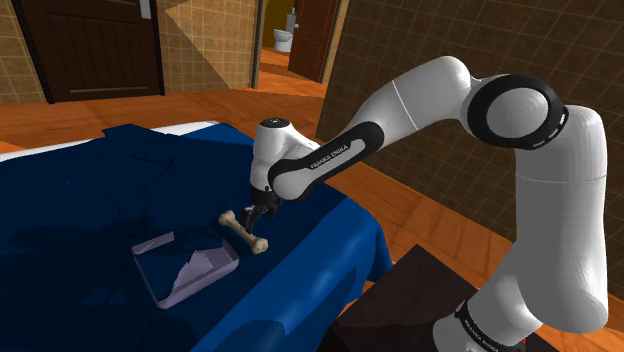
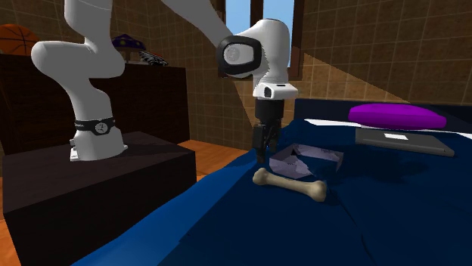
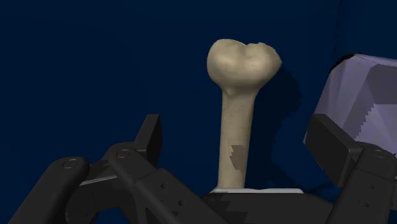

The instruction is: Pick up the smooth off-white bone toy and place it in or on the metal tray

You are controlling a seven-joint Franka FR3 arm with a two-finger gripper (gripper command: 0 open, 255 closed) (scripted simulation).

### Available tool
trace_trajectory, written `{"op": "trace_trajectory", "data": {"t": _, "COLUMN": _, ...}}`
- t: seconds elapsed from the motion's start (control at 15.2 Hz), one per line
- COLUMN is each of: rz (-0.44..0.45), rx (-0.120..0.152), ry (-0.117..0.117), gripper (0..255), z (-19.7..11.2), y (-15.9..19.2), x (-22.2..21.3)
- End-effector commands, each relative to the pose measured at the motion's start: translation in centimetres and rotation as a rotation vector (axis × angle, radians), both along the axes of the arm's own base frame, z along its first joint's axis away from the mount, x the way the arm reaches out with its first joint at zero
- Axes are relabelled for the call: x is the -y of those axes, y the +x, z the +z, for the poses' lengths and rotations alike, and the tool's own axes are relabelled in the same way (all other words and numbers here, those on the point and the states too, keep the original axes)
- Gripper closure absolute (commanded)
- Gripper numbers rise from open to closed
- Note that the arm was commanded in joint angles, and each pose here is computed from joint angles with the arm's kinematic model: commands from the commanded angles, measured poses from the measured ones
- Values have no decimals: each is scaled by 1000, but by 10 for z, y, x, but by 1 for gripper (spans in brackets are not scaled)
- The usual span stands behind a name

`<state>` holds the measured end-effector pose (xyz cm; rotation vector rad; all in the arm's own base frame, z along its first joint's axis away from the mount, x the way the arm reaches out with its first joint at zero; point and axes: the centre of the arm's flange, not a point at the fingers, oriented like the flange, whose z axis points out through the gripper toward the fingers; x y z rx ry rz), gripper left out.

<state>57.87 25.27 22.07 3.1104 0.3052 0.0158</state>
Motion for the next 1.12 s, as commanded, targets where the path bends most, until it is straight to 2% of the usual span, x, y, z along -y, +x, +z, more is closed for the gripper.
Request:
{"op": "trace_trajectory", "data": {"t": 0.0, "rz": 2, "rx": 17, "ry": -4, "gripper": 0, "z": -13, "y": 21, "x": -11}}
{"op": "trace_trajectory", "data": {"t": 0.2, "rz": 4, "rx": 37, "ry": -7, "gripper": 0, "z": -30, "y": 44, "x": -25}}
{"op": "trace_trajectory", "data": {"t": 0.66, "rz": 4, "rx": 37, "ry": -7, "gripper": 0, "z": -67, "y": 45, "x": -24}}
{"op": "trace_trajectory", "data": {"t": 1.06, "rz": 4, "rx": 37, "ry": -7, "gripper": 0, "z": -70, "y": 46, "x": -24}}
